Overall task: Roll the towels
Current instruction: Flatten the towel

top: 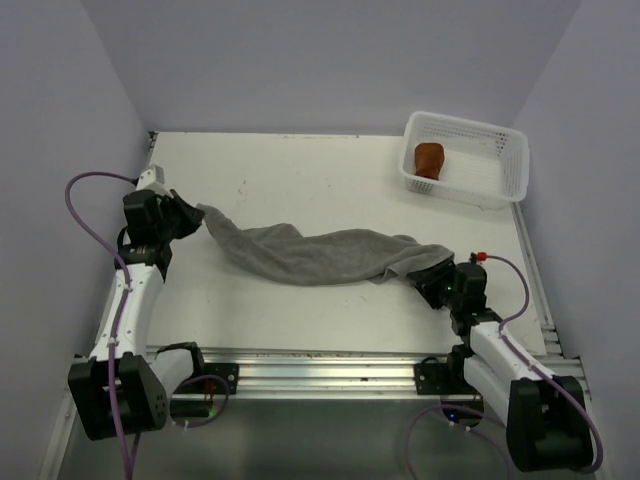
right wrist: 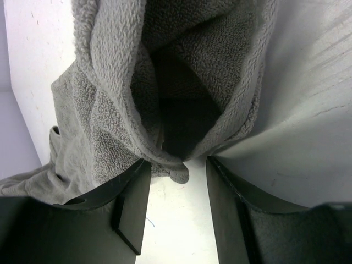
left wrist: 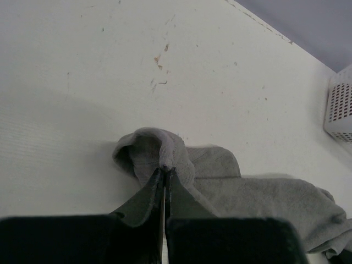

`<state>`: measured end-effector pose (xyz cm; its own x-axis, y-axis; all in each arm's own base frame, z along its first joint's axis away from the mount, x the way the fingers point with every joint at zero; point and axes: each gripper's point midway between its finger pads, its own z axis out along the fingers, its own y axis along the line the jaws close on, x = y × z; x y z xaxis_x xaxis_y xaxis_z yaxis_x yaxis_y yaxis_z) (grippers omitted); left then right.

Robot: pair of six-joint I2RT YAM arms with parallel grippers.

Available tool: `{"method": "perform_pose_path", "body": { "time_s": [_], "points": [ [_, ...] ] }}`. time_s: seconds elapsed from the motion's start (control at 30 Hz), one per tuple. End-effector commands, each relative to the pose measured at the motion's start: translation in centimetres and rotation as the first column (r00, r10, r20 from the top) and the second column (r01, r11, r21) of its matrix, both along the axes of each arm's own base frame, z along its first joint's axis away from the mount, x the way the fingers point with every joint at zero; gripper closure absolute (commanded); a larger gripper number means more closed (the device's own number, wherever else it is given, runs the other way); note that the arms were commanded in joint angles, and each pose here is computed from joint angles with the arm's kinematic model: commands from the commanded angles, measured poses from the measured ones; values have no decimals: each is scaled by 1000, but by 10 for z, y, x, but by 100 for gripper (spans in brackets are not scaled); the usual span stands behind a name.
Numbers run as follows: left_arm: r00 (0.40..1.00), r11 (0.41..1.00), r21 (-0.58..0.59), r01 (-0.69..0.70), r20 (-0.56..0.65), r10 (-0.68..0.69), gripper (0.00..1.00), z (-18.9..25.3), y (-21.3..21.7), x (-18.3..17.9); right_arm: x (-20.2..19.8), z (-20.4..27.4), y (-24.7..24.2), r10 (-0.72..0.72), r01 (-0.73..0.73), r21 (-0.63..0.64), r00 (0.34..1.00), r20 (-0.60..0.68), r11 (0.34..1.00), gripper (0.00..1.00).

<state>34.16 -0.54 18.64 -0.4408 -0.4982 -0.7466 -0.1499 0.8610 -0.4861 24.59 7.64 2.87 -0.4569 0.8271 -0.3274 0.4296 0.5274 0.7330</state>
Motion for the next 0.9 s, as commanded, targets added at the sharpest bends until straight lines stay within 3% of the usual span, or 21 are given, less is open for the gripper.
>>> {"method": "perform_pose_path", "body": {
  "time_s": [0.0, 0.6, 0.8, 0.87],
  "points": [
    [999, 1000, 5, 23, 46, -23, 100, 9, -2, 6, 2, -6, -2, -26, 26, -3, 1000, 4, 1000, 52],
    [998, 999, -3, 40, 40, -40, 100, 7, -5, 6, 8, 0, 5, -47, 47, 63, 999, -4, 997, 66],
    [999, 999, -1, 38, 37, -38, 100, 6, -4, 7, 9, 27, 6, -56, 56, 69, 998, 8, 996, 87],
    [999, 999, 0, 35, 35, -35, 100, 6, -4, 7, 11, 42, 5, -47, 45, 57, 999, 19, 997, 90]
  ]
}}
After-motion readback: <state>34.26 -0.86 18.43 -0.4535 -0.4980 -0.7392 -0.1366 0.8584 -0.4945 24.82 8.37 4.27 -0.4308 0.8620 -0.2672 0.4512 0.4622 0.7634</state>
